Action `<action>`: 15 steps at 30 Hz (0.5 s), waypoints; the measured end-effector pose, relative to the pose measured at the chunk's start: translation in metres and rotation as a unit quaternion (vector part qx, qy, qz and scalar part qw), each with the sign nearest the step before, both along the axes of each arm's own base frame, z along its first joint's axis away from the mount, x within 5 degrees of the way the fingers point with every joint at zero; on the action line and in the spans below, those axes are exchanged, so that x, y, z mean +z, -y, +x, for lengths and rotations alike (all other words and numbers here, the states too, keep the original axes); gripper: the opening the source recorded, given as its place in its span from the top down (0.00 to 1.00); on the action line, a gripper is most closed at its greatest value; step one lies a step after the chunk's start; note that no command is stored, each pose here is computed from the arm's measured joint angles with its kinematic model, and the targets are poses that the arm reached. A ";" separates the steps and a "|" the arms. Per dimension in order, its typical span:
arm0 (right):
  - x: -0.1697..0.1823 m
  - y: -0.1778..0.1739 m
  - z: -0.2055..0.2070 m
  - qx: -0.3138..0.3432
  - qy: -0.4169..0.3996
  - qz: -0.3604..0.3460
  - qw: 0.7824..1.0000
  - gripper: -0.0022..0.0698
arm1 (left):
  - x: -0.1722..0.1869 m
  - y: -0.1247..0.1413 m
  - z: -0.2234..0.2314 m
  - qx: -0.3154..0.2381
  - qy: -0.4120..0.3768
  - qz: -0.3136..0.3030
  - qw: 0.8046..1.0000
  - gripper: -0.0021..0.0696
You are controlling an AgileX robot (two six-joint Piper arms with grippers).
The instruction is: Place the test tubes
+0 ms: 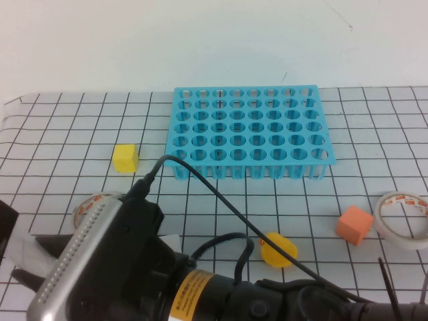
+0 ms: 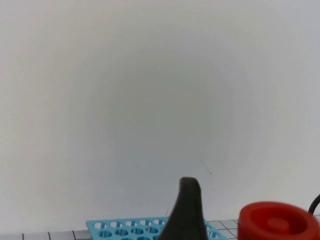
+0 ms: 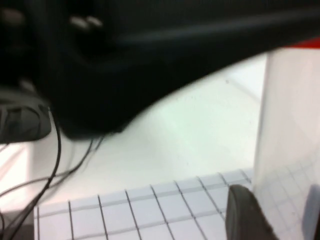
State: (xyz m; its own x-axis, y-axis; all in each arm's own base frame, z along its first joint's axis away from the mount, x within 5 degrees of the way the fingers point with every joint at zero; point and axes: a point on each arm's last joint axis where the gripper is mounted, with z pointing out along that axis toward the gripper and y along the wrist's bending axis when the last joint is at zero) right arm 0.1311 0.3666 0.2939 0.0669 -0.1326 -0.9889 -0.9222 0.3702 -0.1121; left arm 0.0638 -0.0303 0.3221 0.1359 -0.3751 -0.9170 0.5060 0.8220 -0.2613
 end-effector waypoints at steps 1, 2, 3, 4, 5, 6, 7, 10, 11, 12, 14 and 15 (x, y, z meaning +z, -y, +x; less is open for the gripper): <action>0.001 0.000 0.000 0.001 0.007 0.004 1.000 0.64 | 0.000 0.000 0.000 0.001 -0.003 -0.003 1.000 0.21; 0.002 -0.001 -0.001 0.004 0.012 0.006 1.000 0.64 | -0.001 0.000 0.000 0.000 -0.008 -0.005 1.000 0.21; 0.002 -0.001 -0.001 0.006 0.017 0.007 1.000 0.64 | -0.002 0.000 0.000 -0.003 -0.013 -0.004 1.000 0.21; 0.003 -0.001 -0.002 0.010 0.027 0.006 1.000 0.64 | -0.004 0.002 0.000 -0.009 -0.023 0.002 1.000 0.21; 0.003 -0.001 -0.002 0.012 0.030 0.005 0.999 0.64 | -0.004 0.002 0.000 -0.012 -0.027 0.003 1.000 0.21; 0.003 -0.001 -0.003 0.015 0.035 0.002 0.999 0.64 | -0.005 0.002 0.000 -0.012 -0.027 0.005 1.000 0.22; 0.002 -0.001 -0.003 0.017 0.036 -0.001 0.999 0.64 | -0.005 0.002 0.000 -0.013 -0.028 0.004 1.000 0.24; 0.000 -0.001 -0.004 0.022 0.039 -0.015 0.999 0.64 | -0.005 0.002 0.000 -0.012 -0.027 0.004 1.000 0.35; 0.000 -0.001 -0.004 0.023 0.039 -0.017 0.999 0.64 | -0.005 0.002 0.000 -0.012 -0.027 0.004 1.000 0.39; 0.000 -0.001 -0.004 0.023 0.039 -0.018 0.999 0.64 | -0.005 0.002 0.000 -0.013 -0.028 0.003 1.000 0.46; 0.000 -0.001 -0.004 0.023 0.039 -0.018 0.999 0.64 | -0.005 0.003 0.000 -0.015 -0.030 0.005 0.999 0.57; -0.001 -0.001 -0.004 0.024 0.041 -0.021 0.999 0.64 | -0.005 0.003 0.000 -0.016 -0.032 0.004 0.999 0.62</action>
State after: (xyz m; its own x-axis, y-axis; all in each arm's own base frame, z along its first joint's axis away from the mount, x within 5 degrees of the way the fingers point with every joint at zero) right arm 0.1274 0.3679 0.2931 0.1538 -0.1681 -0.9737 -0.9259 0.3197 -0.2014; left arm 0.0641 -0.0330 0.3168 0.0651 -0.3711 -0.9263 0.5139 0.8082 -0.2876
